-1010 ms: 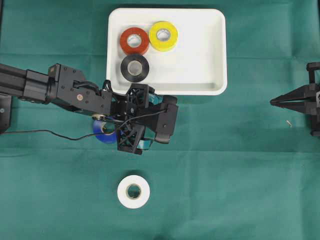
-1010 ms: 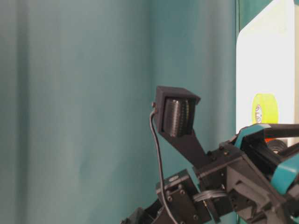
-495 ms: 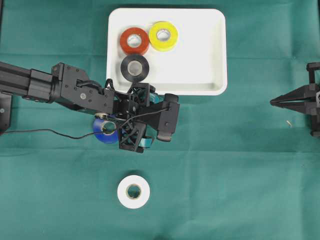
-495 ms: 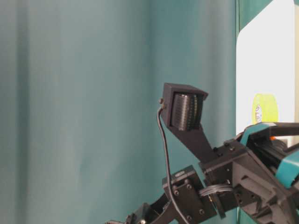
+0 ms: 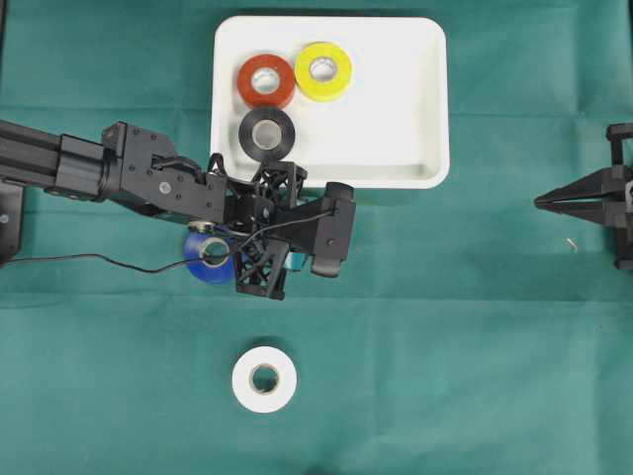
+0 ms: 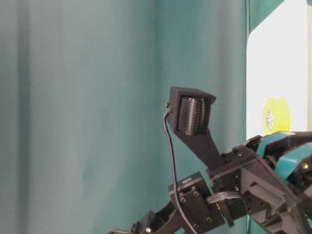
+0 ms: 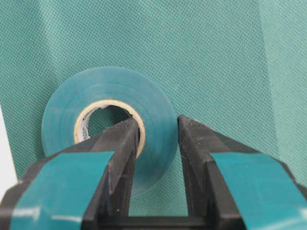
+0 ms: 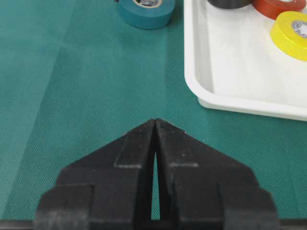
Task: Put the tape into the white case with the left arm.
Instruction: 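Lower the left gripper into the teal roll's core and grasp it, then carry the teal roll into the tray beside the black roll, release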
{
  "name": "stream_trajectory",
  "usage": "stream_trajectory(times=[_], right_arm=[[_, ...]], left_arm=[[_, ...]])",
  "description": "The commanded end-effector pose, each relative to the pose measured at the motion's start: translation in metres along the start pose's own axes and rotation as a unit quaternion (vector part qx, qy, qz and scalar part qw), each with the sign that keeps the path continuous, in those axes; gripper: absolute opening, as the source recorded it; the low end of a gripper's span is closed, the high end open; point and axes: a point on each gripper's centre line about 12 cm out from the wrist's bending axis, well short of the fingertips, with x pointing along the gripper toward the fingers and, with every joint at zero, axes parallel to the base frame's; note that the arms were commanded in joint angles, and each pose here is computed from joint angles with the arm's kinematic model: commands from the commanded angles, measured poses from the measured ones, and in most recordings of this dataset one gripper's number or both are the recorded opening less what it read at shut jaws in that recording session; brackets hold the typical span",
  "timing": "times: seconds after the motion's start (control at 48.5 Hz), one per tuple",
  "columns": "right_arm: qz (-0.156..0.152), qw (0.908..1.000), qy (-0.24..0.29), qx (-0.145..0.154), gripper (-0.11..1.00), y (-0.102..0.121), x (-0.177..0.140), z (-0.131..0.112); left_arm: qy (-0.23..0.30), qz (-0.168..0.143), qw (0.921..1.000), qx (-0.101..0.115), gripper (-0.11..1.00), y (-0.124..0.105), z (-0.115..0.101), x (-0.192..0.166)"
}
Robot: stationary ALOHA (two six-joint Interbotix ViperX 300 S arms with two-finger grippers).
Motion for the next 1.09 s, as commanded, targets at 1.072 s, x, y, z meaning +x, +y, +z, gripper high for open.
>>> stream_trajectory(times=[1.072], right_arm=[[-0.001,1.0000,-0.006,0.000,-0.09,0.000,0.001,0.005]], left_arm=[[-0.024,-0.008,0.9993,0.027,0.23,-0.011,0.040,-0.088]])
